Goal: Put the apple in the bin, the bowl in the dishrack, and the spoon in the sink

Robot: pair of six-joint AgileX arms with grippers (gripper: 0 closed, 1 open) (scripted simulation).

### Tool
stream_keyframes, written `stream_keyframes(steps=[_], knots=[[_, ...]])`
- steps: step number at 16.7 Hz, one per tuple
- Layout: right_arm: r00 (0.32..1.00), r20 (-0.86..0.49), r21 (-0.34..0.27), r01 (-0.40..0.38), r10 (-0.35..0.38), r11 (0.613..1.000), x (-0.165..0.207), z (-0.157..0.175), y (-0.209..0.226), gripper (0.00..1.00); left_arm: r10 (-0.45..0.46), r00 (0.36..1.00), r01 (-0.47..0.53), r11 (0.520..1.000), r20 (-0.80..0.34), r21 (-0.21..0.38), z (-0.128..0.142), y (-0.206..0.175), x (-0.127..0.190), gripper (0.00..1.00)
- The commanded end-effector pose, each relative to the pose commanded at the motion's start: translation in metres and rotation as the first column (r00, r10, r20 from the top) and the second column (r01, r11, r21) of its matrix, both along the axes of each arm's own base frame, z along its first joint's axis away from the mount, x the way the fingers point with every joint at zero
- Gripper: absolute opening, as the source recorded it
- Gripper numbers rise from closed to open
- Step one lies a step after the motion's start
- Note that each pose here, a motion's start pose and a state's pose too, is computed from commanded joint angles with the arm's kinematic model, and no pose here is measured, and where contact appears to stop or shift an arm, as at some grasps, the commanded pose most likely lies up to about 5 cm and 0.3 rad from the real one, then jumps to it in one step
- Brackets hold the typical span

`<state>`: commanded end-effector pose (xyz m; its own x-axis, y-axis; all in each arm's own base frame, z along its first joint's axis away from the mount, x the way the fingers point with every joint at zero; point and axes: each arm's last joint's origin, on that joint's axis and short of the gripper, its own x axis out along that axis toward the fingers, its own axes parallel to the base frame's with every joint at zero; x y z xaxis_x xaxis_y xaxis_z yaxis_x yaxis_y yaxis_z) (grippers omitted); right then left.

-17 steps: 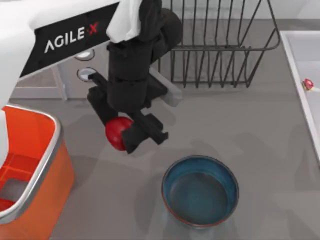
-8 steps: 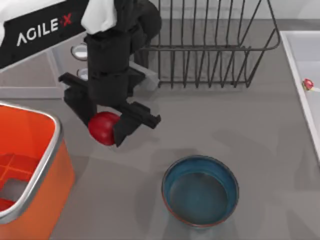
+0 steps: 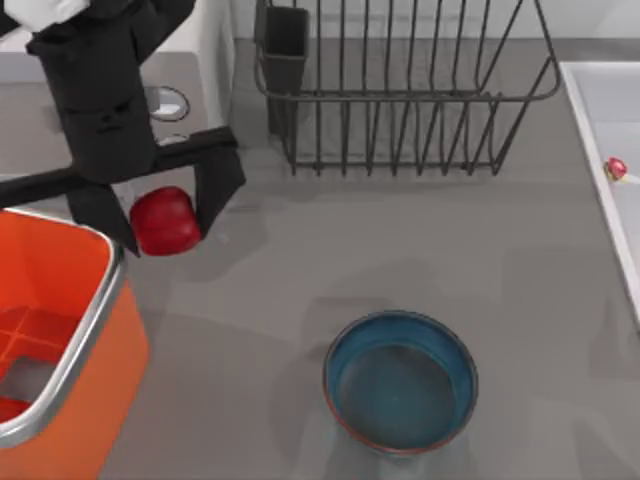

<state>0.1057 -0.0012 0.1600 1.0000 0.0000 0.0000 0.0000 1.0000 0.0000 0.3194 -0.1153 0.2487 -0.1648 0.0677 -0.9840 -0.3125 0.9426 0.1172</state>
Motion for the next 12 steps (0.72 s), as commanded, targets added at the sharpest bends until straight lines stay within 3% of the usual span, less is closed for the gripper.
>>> stream_keyframes(steps=[1, 3, 6, 9, 12], knots=[[1.000, 0.000, 0.000, 0.000, 0.000, 1.000, 0.000, 0.000, 0.000, 1.00, 0.125, 0.992, -0.125, 0.992, 0.012, 0.012, 0.003, 0.012, -0.003, 0.00], [1.000, 0.000, 0.000, 0.000, 0.000, 1.000, 0.000, 0.000, 0.000, 1.00, 0.361, 0.932, -0.362, 0.932, 0.038, 0.029, 0.009, 0.034, -0.010, 0.00], [1.000, 0.000, 0.000, 0.000, 0.000, 1.000, 0.000, 0.000, 0.000, 1.00, 0.659, 0.748, -0.663, 0.747, 0.079, 0.041, 0.017, 0.063, -0.023, 0.00], [1.000, 0.000, 0.000, 0.000, 0.000, 1.000, 0.000, 0.000, 0.000, 1.00, 0.835, 0.539, -0.842, 0.538, 0.110, 0.040, 0.021, 0.084, -0.036, 0.00], [1.000, 0.000, 0.000, 0.000, 0.000, 1.000, 0.000, 0.000, 0.000, 1.00, 0.909, 0.396, -0.918, 0.395, 0.131, 0.033, 0.024, 0.097, -0.046, 0.00]])
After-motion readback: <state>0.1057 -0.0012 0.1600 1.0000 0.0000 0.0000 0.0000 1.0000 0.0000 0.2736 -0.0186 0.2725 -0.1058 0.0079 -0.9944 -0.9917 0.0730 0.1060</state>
